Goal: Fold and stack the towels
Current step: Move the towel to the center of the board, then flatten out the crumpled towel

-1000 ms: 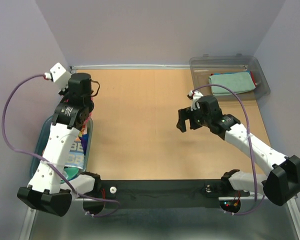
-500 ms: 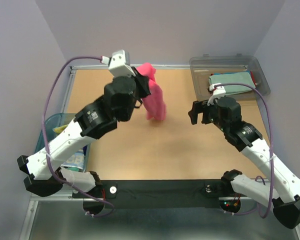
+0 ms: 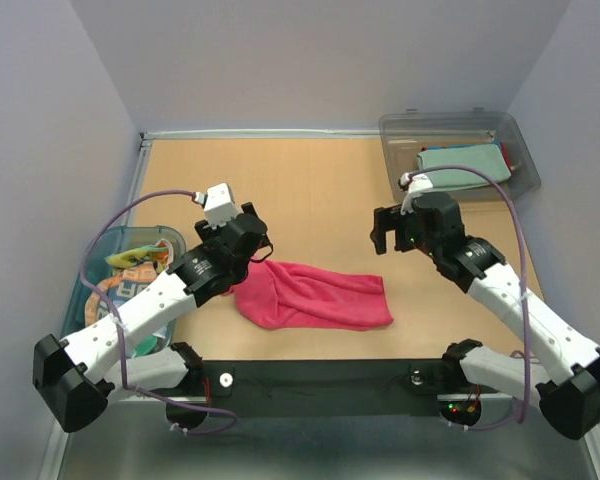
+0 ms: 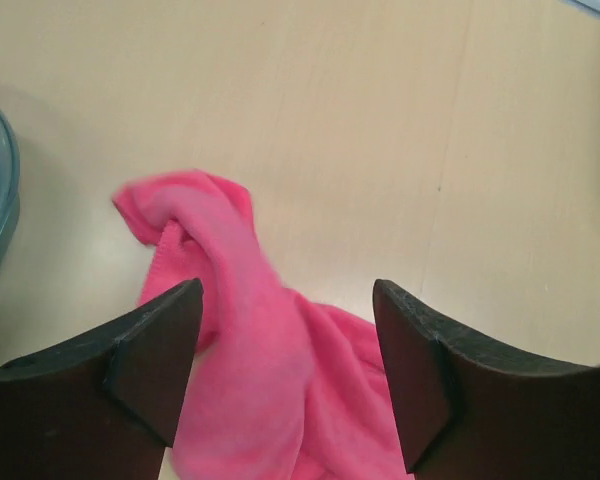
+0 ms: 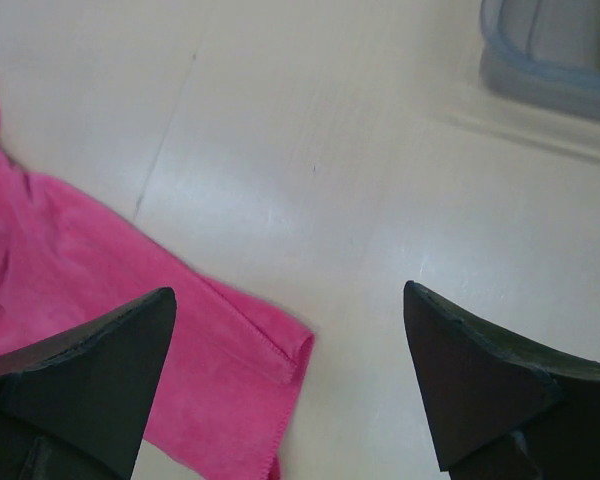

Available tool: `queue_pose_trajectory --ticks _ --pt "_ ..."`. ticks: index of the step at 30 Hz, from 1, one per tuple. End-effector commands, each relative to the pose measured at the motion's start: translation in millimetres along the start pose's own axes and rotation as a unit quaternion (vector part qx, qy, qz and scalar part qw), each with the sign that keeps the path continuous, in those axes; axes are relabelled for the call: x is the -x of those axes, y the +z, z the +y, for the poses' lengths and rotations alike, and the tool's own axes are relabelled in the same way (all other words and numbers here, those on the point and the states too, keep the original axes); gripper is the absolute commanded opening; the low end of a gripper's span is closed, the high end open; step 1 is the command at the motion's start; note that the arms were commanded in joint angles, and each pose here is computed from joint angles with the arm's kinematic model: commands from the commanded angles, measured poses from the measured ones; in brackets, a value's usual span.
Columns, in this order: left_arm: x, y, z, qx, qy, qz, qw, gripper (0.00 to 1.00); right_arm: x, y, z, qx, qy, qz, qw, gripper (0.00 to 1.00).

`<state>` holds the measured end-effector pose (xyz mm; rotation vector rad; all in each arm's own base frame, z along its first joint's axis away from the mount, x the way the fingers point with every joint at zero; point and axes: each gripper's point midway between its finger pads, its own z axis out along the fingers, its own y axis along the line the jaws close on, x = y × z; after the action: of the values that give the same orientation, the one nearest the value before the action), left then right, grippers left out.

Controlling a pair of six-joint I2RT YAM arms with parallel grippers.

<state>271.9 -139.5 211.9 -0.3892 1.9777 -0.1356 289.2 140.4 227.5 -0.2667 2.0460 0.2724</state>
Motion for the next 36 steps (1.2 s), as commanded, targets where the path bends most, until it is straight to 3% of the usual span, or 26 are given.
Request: queue_pose_trajectory --ticks 1,3,8,16,21,29,32,33,36 --pt "9.9 7.8 -4.7 0.001 -0.018 -0.010 1.000 0.86 -46.0 21.4 6.2 0.016 -0.002 0.079 0.997 1.00" --pt "2.5 14.5 -3.2 0.007 -0.003 0.004 1.000 0.98 -62.8 27.9 8.5 0.020 0.000 0.107 0.994 0.99" --pt "-21.4 21.7 -2.3 0.011 0.012 0.048 0.999 0.99 -107.5 39.1 12.1 0.030 0.007 0.182 0.983 0.91" --pt "-116.1 30.9 15.0 0.008 -0.015 0.158 0.987 0.98 -139.2 41.1 46.2 0.127 -0.005 0.262 0.957 0.64" --pt "-146.1 39.5 32.1 0.040 -0.025 0.174 0.984 0.96 -158.3 53.3 62.9 0.149 -0.035 0.303 0.941 0.63" --pt "-159.2 45.6 49.4 0.067 -0.033 0.174 0.982 0.94 -177.1 71.3 62.3 0.135 -0.059 0.338 0.929 0.59" --pt "-163.8 52.7 57.4 0.075 -0.032 0.181 0.980 0.93 -182.6 75.9 56.4 0.117 -0.065 0.346 0.929 0.44" --pt "-163.6 55.5 59.3 0.079 -0.032 0.181 0.980 0.93 -181.5 76.3 56.0 0.114 -0.065 0.344 0.930 0.31" --pt "-160.4 68.9 66.8 0.093 -0.024 0.181 0.979 0.93 -173.3 79.2 44.7 0.078 -0.071 0.329 0.939 0.12"
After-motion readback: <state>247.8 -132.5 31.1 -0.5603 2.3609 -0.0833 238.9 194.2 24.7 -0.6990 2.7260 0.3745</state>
